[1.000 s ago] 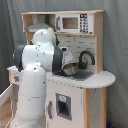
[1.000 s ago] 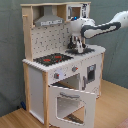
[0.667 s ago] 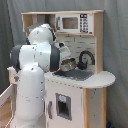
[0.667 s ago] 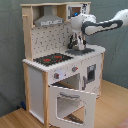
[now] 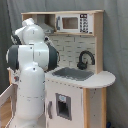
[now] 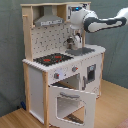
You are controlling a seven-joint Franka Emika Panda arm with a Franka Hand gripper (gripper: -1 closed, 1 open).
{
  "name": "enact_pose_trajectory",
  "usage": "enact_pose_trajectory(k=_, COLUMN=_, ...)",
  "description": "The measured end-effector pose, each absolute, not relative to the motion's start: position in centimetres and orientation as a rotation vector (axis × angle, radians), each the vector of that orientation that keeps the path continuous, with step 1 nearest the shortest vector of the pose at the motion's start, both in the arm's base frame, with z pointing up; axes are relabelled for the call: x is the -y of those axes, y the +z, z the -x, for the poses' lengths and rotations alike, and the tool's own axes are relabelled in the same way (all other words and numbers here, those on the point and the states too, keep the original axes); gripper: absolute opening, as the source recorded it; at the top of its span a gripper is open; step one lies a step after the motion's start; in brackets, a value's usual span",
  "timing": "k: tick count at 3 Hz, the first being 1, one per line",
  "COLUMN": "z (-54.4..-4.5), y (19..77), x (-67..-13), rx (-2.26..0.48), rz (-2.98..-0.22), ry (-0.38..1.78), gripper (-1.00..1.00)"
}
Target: Play with the kitchen
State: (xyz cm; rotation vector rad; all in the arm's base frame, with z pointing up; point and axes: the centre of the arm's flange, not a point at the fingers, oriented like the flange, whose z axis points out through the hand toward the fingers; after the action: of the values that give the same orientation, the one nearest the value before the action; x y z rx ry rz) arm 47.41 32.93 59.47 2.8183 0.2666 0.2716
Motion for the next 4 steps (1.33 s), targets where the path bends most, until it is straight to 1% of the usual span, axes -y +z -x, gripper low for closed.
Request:
enact_pose_trajectory(k=2, z=-46.6, y=58.1, x=-38.6, rx=-0.497, rz=-2.9, ry=0.373, gripper=-1.0)
enact_pose_trajectory(k=4, z=-47.2, y=57.8, x=-41.7, rx=-0.625, rz=-2.923, ry=0.423, gripper=-1.0)
